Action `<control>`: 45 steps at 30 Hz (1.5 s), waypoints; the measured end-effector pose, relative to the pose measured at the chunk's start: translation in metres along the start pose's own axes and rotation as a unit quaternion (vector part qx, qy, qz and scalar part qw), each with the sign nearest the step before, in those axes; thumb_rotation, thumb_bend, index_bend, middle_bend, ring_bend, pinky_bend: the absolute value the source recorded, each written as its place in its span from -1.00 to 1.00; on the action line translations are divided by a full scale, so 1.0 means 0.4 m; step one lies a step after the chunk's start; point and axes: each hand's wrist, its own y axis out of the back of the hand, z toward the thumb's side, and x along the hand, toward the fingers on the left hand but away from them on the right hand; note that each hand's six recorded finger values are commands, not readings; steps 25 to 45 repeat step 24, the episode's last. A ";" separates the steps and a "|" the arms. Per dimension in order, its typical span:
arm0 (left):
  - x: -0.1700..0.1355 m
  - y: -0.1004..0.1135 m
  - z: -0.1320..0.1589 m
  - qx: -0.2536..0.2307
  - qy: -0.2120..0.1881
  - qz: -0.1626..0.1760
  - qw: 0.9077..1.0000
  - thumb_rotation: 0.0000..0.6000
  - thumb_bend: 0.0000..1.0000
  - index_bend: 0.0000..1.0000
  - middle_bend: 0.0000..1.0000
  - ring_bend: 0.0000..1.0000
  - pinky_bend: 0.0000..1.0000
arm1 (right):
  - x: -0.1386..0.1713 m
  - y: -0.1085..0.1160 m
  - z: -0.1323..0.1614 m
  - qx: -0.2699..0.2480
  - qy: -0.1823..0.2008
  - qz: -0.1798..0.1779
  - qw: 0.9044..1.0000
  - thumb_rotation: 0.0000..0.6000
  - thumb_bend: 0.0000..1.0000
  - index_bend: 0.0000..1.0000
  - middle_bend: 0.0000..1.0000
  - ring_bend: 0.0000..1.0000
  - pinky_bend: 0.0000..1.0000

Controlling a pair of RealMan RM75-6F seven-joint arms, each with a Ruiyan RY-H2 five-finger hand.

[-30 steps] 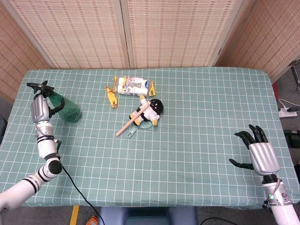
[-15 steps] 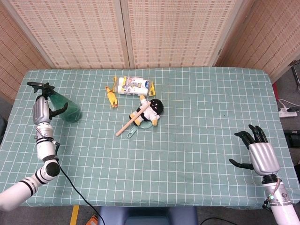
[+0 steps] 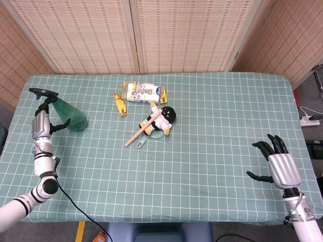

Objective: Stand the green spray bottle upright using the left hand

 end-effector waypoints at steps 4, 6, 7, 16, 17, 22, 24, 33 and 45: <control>-0.025 0.015 -0.026 0.020 0.003 -0.010 1.000 1.00 -0.66 -1.00 -0.99 -1.00 -0.98 | 0.001 0.000 0.000 -0.001 0.002 0.002 1.000 1.00 -1.00 -0.51 -0.56 -1.00 -0.97; -0.042 0.028 -0.037 0.033 0.003 -0.016 0.999 1.00 -0.67 -1.00 -1.00 -1.00 -0.98 | 0.001 0.000 0.000 -0.003 0.003 0.003 1.000 1.00 -1.00 -0.51 -0.56 -1.00 -0.97; -0.051 0.036 -0.041 0.040 0.002 -0.019 0.999 1.00 -0.67 -1.00 -1.00 -1.00 -0.98 | 0.001 0.000 0.000 -0.004 0.004 0.003 1.000 1.00 -1.00 -0.51 -0.56 -1.00 -0.97; -0.185 0.148 -0.074 0.124 0.010 -0.071 0.990 1.00 -0.52 -0.94 -0.96 -1.00 -0.66 | 0.002 0.001 0.002 -0.013 0.011 0.012 1.000 1.00 -1.00 -0.51 -0.56 -1.00 -0.97; -0.214 0.169 -0.081 0.140 0.007 -0.079 0.987 1.00 -0.52 -0.89 -0.93 -0.98 -0.64 | 0.002 0.001 0.003 -0.012 0.012 0.012 1.000 1.00 -1.00 -0.51 -0.56 -1.00 -0.97; -0.296 0.224 -0.086 0.213 -0.046 -0.069 0.974 1.00 -0.52 -0.77 -0.80 -0.93 -0.63 | 0.000 -0.001 0.004 -0.003 0.013 0.013 1.000 1.00 -1.00 -0.50 -0.56 -1.00 -0.97; -0.325 0.229 -0.104 0.250 -0.074 -0.056 0.964 1.00 -0.52 -0.77 -0.79 -0.93 -0.65 | -0.001 -0.001 0.005 0.000 0.013 0.011 1.000 1.00 -1.00 -0.50 -0.56 -1.00 -0.97; -0.325 0.229 -0.104 0.250 -0.074 -0.056 0.964 1.00 -0.52 -0.77 -0.79 -0.93 -0.65 | -0.001 -0.001 0.005 0.000 0.013 0.011 1.000 1.00 -1.00 -0.50 -0.56 -1.00 -0.97; -0.325 0.229 -0.104 0.250 -0.074 -0.056 0.964 1.00 -0.52 -0.77 -0.79 -0.93 -0.65 | -0.001 -0.001 0.005 0.000 0.013 0.011 1.000 1.00 -1.00 -0.50 -0.56 -1.00 -0.97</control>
